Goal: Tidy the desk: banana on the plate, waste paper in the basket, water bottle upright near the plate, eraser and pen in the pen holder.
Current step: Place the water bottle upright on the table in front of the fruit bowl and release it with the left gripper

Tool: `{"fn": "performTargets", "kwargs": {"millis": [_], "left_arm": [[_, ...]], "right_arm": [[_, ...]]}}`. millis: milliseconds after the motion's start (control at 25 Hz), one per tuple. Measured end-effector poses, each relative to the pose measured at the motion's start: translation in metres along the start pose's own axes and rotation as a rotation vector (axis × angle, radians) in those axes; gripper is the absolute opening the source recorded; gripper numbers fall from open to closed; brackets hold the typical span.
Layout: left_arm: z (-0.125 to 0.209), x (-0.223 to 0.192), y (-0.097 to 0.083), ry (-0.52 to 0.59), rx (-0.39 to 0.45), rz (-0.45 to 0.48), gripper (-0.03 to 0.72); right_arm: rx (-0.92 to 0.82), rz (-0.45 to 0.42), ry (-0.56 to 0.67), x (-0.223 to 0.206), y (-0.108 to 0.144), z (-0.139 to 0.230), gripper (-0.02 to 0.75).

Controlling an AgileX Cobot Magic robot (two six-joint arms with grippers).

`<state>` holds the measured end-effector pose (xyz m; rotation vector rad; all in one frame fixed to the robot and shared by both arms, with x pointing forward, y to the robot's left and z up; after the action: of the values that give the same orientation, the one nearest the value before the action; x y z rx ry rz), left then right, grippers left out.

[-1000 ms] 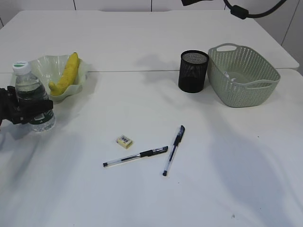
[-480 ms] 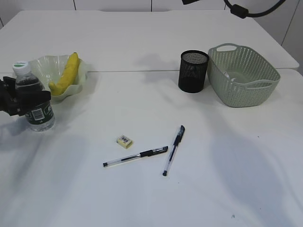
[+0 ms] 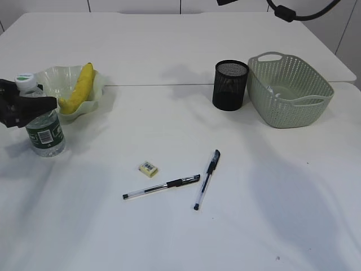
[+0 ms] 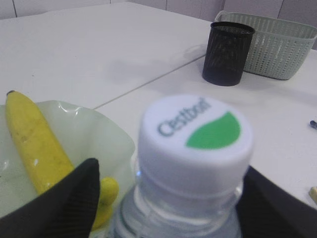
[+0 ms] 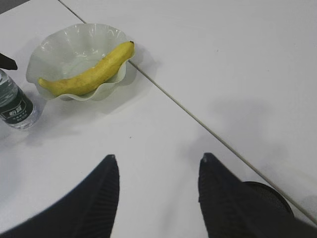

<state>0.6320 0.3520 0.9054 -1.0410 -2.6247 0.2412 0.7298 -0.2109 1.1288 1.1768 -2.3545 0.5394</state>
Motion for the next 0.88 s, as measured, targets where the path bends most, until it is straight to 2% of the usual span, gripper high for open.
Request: {"fn": "performTargets", "kwargs": {"millis": [280, 600, 880], "left_arm": [[-0.017, 0.004, -0.006, -0.023, -0.026, -0.002, 0.559], [-0.053, 0.015, -0.021, -0.067, -0.095, -0.008, 0.559], [-0.084, 0.027, -0.039, -0.107, -0.148, -0.008, 0.559]], "right_arm": [[0.0, 0.003, -0.002, 0.0, 0.0, 0.0, 0.389], [-0.022, -0.005, 0.003, 0.0, 0.0, 0.0, 0.389], [-0.052, -0.064, -0.038, 0.0, 0.006, -0.004, 0.389]]}}
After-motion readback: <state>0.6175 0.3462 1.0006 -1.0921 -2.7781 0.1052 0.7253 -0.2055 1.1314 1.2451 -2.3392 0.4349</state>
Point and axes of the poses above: a point on each arm's last joint axis where the gripper is mounted, x pointing back along that axis away from the gripper, y along the wrist's bending axis when the last joint is at zero, z = x × y, the point moved 1 cm from there along -x, pointing out along that axis toward the gripper, and after that the axes turned 11 degrees about x, right-handed, at the moved point
